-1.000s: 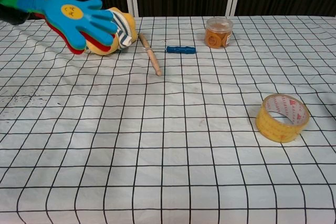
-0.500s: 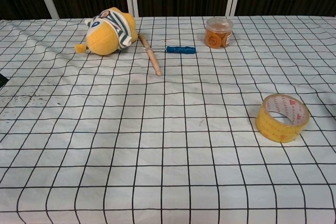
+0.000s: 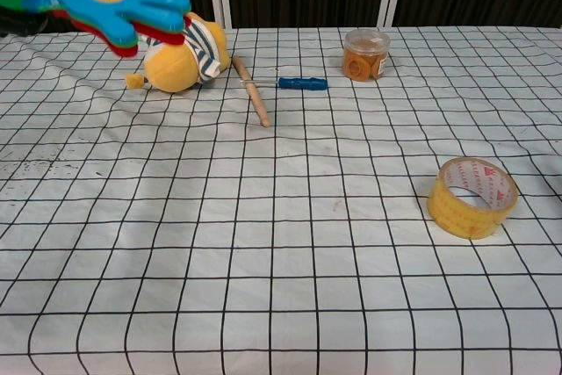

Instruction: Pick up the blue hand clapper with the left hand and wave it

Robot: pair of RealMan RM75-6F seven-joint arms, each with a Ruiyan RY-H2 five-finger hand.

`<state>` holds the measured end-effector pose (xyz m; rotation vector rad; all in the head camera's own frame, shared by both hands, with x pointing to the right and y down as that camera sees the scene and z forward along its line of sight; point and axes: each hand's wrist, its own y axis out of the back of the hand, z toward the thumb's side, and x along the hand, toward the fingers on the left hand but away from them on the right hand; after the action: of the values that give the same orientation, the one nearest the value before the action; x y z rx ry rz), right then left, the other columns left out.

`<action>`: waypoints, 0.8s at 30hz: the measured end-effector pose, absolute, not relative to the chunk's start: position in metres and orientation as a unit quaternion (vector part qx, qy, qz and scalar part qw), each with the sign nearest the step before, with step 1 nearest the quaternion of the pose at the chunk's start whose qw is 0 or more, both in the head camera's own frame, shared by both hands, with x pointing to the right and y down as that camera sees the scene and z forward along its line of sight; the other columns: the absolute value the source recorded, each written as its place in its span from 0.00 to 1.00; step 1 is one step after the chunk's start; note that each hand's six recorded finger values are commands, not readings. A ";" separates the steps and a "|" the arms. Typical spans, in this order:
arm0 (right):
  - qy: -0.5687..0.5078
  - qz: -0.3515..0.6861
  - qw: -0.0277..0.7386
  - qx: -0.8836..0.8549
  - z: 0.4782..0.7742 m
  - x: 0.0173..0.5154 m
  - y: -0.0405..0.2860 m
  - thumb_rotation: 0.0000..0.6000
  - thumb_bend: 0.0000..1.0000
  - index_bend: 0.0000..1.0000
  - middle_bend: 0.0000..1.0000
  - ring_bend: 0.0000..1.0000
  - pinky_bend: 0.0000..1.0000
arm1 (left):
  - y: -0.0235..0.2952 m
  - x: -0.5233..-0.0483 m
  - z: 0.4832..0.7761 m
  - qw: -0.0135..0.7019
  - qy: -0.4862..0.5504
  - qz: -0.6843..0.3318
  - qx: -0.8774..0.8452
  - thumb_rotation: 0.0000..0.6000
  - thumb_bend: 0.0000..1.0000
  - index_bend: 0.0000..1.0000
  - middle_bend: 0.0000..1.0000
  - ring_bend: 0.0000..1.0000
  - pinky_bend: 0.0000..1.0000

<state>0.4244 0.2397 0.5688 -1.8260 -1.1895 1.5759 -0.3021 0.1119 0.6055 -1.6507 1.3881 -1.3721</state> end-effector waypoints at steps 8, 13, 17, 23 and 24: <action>-0.431 0.572 0.222 -0.661 0.569 0.425 0.240 1.00 0.20 0.00 0.00 0.00 0.15 | 0.117 -0.307 0.619 0.326 0.418 -0.625 -0.573 1.00 0.56 0.67 0.83 0.71 0.93; -0.432 0.572 0.222 -0.661 0.569 0.425 0.240 1.00 0.20 0.00 0.00 0.00 0.15 | 0.112 -0.292 0.607 0.312 0.458 -0.563 -0.613 1.00 0.56 0.67 0.83 0.71 0.93; -0.432 0.572 0.222 -0.661 0.569 0.425 0.240 1.00 0.20 0.00 0.00 0.00 0.15 | 0.105 -0.278 0.587 0.266 0.542 -0.436 -0.668 1.00 0.56 0.67 0.83 0.71 0.93; -0.432 0.571 0.222 -0.661 0.568 0.425 0.240 1.00 0.20 0.00 0.00 0.00 0.15 | 0.104 -0.258 0.557 0.176 0.603 -0.208 -0.750 1.00 0.56 0.67 0.83 0.72 0.93; -0.433 0.571 0.222 -0.661 0.568 0.425 0.239 1.00 0.20 0.00 0.00 0.00 0.15 | 0.106 -0.256 0.554 0.162 0.603 -0.180 -0.760 1.00 0.56 0.67 0.83 0.72 0.93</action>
<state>0.4248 0.2395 0.5683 -1.8271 -1.1960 1.5776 -0.2557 0.1057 0.5538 -2.1697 1.7215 -0.5131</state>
